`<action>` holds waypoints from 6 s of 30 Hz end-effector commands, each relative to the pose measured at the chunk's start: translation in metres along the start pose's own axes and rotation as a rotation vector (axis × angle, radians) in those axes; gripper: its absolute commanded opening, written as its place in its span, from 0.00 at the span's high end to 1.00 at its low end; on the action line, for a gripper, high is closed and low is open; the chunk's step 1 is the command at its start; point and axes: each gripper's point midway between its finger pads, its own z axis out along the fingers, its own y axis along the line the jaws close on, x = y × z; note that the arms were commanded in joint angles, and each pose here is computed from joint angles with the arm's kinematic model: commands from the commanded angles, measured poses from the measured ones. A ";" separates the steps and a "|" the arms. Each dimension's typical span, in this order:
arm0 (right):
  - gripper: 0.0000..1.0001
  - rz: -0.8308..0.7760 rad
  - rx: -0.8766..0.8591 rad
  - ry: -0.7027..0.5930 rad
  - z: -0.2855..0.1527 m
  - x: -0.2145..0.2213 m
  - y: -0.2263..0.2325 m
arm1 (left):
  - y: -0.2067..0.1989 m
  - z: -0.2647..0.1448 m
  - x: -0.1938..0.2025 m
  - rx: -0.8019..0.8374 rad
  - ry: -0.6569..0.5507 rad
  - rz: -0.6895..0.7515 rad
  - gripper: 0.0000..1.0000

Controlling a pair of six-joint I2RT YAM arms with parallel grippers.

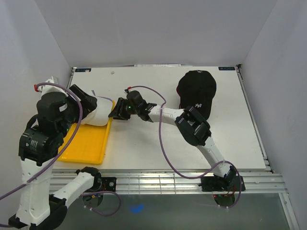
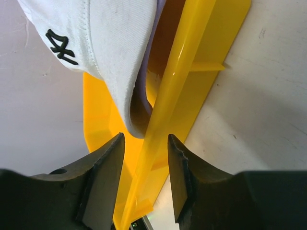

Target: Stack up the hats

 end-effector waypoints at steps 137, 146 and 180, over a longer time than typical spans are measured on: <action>0.50 -0.428 -0.219 -0.016 -0.224 -0.002 0.088 | 0.061 0.142 -0.065 0.070 0.035 -0.257 0.96; 0.40 -0.453 -0.304 -0.009 -0.221 -0.006 0.109 | 0.026 0.134 -0.071 0.226 0.056 -0.271 1.00; 0.06 -0.134 -0.386 -0.580 -0.258 -0.048 0.127 | -0.095 0.114 -0.052 0.488 0.156 -0.453 1.00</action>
